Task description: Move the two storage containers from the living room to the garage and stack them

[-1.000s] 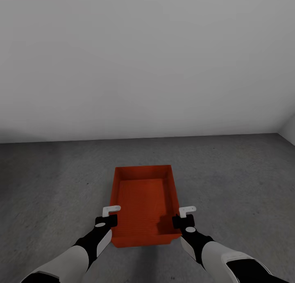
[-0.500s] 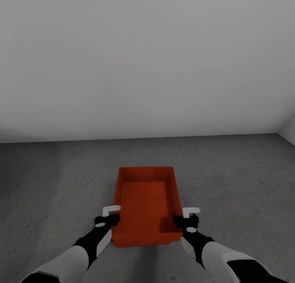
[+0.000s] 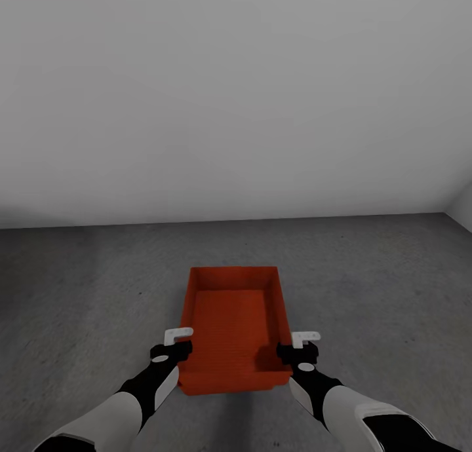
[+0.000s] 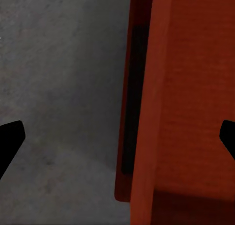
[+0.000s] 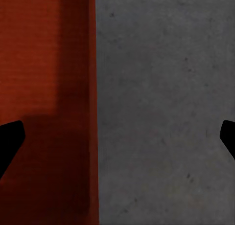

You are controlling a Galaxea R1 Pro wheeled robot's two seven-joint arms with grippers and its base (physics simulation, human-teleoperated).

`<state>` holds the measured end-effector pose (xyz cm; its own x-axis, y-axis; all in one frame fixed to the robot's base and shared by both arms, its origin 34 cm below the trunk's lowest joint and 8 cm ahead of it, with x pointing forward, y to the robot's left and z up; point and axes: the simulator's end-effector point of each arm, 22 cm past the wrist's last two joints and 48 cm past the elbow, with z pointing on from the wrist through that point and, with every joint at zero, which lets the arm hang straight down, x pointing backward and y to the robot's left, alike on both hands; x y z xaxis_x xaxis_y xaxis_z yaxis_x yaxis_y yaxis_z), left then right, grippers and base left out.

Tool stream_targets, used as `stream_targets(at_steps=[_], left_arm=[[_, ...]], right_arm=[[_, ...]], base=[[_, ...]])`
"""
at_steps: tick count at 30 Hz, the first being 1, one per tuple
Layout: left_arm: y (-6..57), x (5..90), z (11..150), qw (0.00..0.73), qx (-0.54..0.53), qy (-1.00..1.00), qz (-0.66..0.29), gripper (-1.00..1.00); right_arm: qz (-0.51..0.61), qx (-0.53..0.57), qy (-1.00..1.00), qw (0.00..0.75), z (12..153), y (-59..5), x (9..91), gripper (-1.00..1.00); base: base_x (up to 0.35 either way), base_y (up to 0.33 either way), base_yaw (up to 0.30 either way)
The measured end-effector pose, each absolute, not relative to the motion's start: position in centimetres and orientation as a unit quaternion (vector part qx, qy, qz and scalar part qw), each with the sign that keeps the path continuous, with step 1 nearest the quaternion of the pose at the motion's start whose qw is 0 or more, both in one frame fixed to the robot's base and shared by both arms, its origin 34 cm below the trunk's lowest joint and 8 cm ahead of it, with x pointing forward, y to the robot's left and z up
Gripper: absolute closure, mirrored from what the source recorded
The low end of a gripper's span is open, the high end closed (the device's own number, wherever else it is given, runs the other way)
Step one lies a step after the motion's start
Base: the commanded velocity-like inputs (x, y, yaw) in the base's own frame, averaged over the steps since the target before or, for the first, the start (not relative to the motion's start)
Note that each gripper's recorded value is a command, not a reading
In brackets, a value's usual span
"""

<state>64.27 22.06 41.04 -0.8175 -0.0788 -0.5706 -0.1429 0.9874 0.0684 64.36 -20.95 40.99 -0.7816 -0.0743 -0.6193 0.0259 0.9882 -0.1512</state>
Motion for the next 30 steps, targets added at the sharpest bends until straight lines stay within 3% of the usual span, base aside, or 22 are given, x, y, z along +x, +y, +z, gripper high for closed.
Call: stream_targets(at_steps=[30], left_arm=[[22.1, 64.7, 45.2, 0.295, -0.060, 0.952, 0.054, -1.00]], right_arm=[[-0.077, -0.013, 0.941, 0.330, 45.2, -21.1, 64.9, -1.00]], base=[[0.000, 0.000, 0.000]])
